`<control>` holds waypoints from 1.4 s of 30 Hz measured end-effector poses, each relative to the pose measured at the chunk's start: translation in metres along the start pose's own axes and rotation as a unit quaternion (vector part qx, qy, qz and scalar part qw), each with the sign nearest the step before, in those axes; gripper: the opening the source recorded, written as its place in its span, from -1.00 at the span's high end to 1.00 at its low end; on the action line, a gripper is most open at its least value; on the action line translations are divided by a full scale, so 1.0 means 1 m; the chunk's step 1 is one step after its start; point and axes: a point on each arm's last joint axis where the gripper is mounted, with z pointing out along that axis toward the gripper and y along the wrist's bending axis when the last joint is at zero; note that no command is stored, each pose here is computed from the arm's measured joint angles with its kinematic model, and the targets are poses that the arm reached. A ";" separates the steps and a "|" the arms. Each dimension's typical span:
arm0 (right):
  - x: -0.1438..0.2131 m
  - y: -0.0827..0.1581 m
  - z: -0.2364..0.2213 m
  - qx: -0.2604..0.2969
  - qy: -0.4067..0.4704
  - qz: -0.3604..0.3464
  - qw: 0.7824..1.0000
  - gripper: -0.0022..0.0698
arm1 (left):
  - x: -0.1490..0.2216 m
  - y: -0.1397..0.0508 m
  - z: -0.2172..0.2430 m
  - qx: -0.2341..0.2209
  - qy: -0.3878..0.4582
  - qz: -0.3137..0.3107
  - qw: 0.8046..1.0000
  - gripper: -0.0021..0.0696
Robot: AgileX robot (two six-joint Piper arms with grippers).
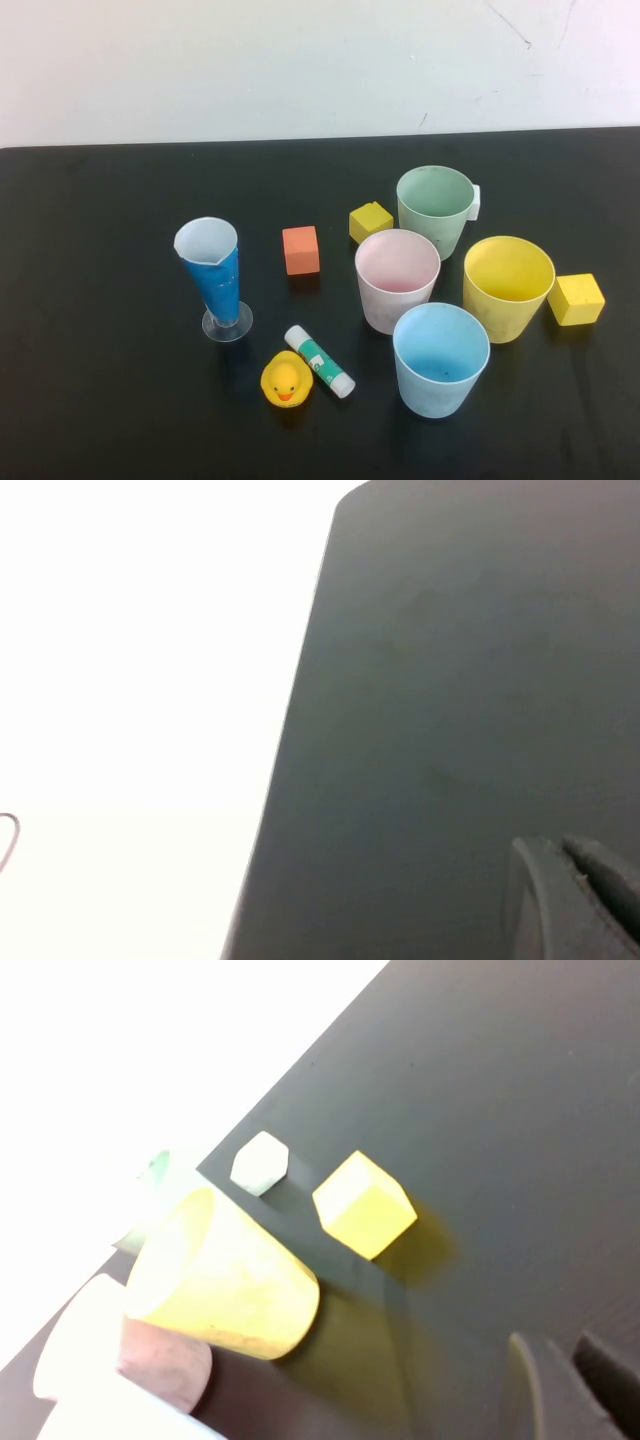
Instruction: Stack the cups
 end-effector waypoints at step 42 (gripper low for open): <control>0.001 -0.002 0.000 0.014 0.007 -0.027 1.000 0.76 | -0.080 -0.031 -0.061 0.424 -0.398 -0.351 0.734 0.95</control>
